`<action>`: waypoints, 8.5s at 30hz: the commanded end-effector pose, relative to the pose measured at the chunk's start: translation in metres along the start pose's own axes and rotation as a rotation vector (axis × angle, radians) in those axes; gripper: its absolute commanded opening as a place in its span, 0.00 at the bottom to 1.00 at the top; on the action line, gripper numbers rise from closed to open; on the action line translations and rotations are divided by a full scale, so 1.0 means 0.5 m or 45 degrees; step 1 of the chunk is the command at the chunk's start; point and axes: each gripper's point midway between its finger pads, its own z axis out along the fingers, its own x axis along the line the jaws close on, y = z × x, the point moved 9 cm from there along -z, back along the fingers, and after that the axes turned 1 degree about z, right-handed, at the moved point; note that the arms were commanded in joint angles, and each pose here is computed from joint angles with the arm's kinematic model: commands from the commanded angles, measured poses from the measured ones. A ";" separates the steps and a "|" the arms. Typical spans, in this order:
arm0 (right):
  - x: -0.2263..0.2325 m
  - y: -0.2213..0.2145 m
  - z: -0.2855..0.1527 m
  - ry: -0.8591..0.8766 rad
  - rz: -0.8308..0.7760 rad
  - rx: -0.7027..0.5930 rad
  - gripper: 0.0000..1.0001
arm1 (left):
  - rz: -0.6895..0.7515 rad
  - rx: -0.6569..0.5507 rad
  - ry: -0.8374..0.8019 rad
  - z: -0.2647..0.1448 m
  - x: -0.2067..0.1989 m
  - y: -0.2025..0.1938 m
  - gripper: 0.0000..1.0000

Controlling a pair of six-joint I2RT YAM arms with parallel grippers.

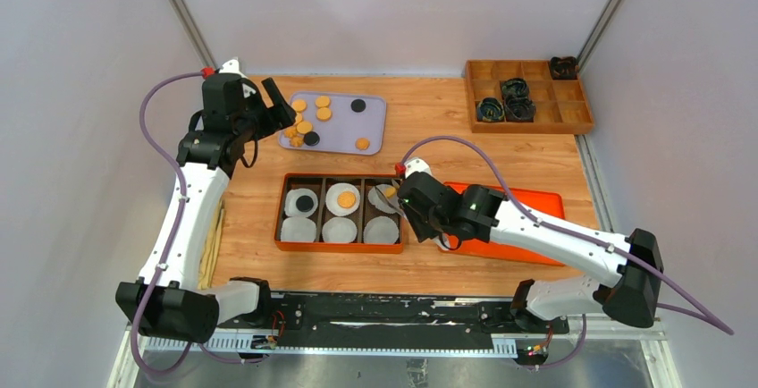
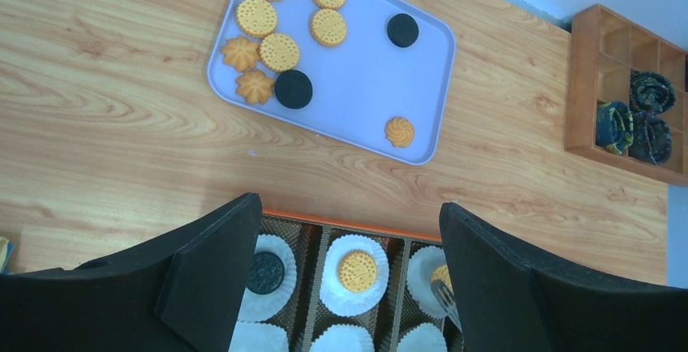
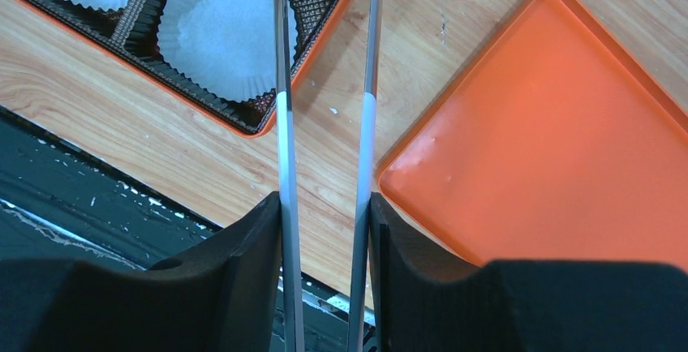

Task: Pack the cookies

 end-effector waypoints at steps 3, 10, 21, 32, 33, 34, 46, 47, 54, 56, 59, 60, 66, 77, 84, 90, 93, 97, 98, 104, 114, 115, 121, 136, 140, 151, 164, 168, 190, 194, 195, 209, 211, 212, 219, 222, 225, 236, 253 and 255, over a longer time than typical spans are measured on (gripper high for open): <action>0.008 0.006 0.007 -0.020 -0.026 -0.001 0.35 | 0.001 -0.022 -0.022 -0.006 -0.003 0.004 0.86; 0.005 0.000 0.001 -0.008 -0.003 -0.005 0.45 | -0.004 -0.014 -0.040 -0.004 -0.006 0.003 0.87; -0.003 -0.013 -0.001 -0.024 0.035 -0.030 0.44 | -0.004 -0.026 -0.088 -0.012 -0.014 0.007 0.88; -0.006 0.089 -0.048 -0.037 -0.006 -0.348 0.44 | -0.008 -0.050 -0.088 -0.017 -0.016 0.014 0.88; -0.003 0.105 -0.043 -0.047 -0.016 -0.370 0.44 | -0.008 -0.045 -0.086 -0.015 -0.015 0.012 0.88; 0.002 0.120 -0.037 -0.052 -0.031 -0.384 0.44 | -0.008 -0.042 -0.083 -0.012 -0.014 0.011 0.88; 0.068 0.295 0.114 -0.028 -0.152 -0.421 0.42 | 0.016 -0.060 -0.052 -0.009 -0.011 0.019 0.88; 0.069 0.304 0.129 -0.015 -0.152 -0.416 0.42 | 0.020 -0.065 -0.048 -0.011 -0.011 0.021 0.88; 0.052 0.354 0.217 0.081 -0.110 -0.354 0.42 | 0.032 -0.089 -0.011 -0.023 -0.007 0.027 0.88; 0.048 0.363 0.241 0.110 -0.099 -0.335 0.42 | 0.035 -0.111 0.023 -0.028 -0.002 0.031 0.88; 0.048 0.372 0.274 0.145 -0.105 -0.297 0.43 | 0.051 -0.151 0.068 -0.039 0.003 0.040 0.89; 0.051 0.373 0.286 0.160 -0.112 -0.275 0.43 | 0.057 -0.159 0.082 -0.043 0.005 0.043 0.89; 0.067 0.367 0.335 0.206 -0.123 -0.196 0.44 | 0.076 -0.185 0.117 -0.057 0.011 0.047 0.89; 0.077 0.353 0.388 0.213 -0.125 -0.130 0.46 | 0.085 -0.158 0.120 -0.047 0.014 0.038 0.89; 0.087 0.369 0.410 0.214 -0.117 -0.123 0.46 | 0.089 -0.165 0.123 -0.050 0.015 0.038 0.90; 0.083 0.368 0.422 0.170 -0.101 -0.102 0.38 | 0.092 -0.160 0.128 -0.048 0.017 0.036 0.89; 0.076 0.370 0.419 0.125 -0.097 -0.112 0.26 | 0.089 -0.153 0.123 -0.045 0.015 0.036 0.89; 0.062 0.383 0.398 0.067 -0.101 -0.155 0.12 | 0.087 -0.153 0.113 -0.046 0.013 0.037 0.89; 0.057 0.388 0.390 0.049 -0.104 -0.171 0.08 | 0.088 -0.158 0.110 -0.048 0.012 0.039 0.89; 0.031 0.407 0.314 0.014 -0.109 -0.291 0.00 | 0.087 -0.184 0.095 -0.062 0.008 0.047 0.89; 0.010 0.373 0.168 0.101 -0.075 -0.384 0.00 | 0.077 -0.187 0.077 -0.066 0.003 0.052 0.89; 0.009 0.364 0.153 0.118 -0.073 -0.388 0.00 | 0.076 -0.188 0.076 -0.065 0.002 0.054 0.89; 0.048 0.275 0.057 0.270 -0.174 -0.355 0.00 | 0.074 -0.156 0.069 -0.054 -0.008 0.068 0.89; 0.199 0.108 -0.012 0.522 -0.402 -0.150 0.00 | 0.074 -0.151 0.083 -0.065 0.000 0.054 0.89; 0.218 0.104 0.004 0.533 -0.424 -0.116 0.00 | 0.074 -0.153 0.084 -0.068 0.001 0.052 0.89; 0.252 0.114 0.043 0.539 -0.464 -0.071 0.00 | 0.083 -0.153 0.100 -0.066 0.006 0.048 0.89; 0.276 0.119 0.069 0.566 -0.478 -0.033 0.26 | 0.096 -0.136 0.108 -0.058 0.008 0.045 0.89; 0.278 0.121 0.074 0.552 -0.473 -0.033 0.31 | 0.098 -0.133 0.109 -0.056 0.008 0.045 0.90; 0.271 0.145 0.077 0.443 -0.454 -0.111 0.48 | 0.114 -0.148 0.089 -0.063 0.004 0.053 0.91; 0.250 0.166 0.065 0.347 -0.454 -0.187 0.47 | 0.106 -0.149 0.080 -0.063 0.001 0.054 0.91; 0.244 0.172 0.063 0.332 -0.452 -0.200 0.47 | 0.104 -0.148 0.077 -0.063 0.001 0.054 0.91; 0.133 0.317 0.114 0.095 -0.313 -0.345 0.45 | 0.105 -0.136 0.070 -0.049 0.001 0.051 0.91; 0.106 0.335 0.150 0.054 -0.272 -0.327 0.45 | 0.106 -0.136 0.070 -0.047 0.001 0.051 0.91; 0.093 0.346 0.164 0.036 -0.254 -0.326 0.45 | 0.107 -0.133 0.071 -0.045 0.001 0.050 0.91; 0.023 0.411 0.274 -0.079 -0.222 -0.311 0.45 | 0.101 -0.150 0.058 -0.052 -0.004 0.057 0.91; 0.010 0.431 0.317 -0.091 -0.204 -0.299 0.46 | 0.109 -0.163 0.056 -0.059 -0.005 0.062 0.91; -0.001 0.436 0.358 -0.084 -0.183 -0.267 0.46 | 0.114 -0.170 0.065 -0.062 -0.003 0.064 0.91; -0.019 0.437 0.461 0.017 -0.074 -0.201 0.46 | 0.123 -0.177 0.091 -0.068 0.001 0.064 0.91; -0.041 0.446 0.514 0.109 0.071 -0.191 0.05 | 0.125 -0.158 0.112 -0.060 0.007 0.057 0.91; -0.042 0.448 0.501 0.110 0.070 -0.201 0.01 | 0.124 -0.159 0.110 -0.061 0.006 0.056 0.91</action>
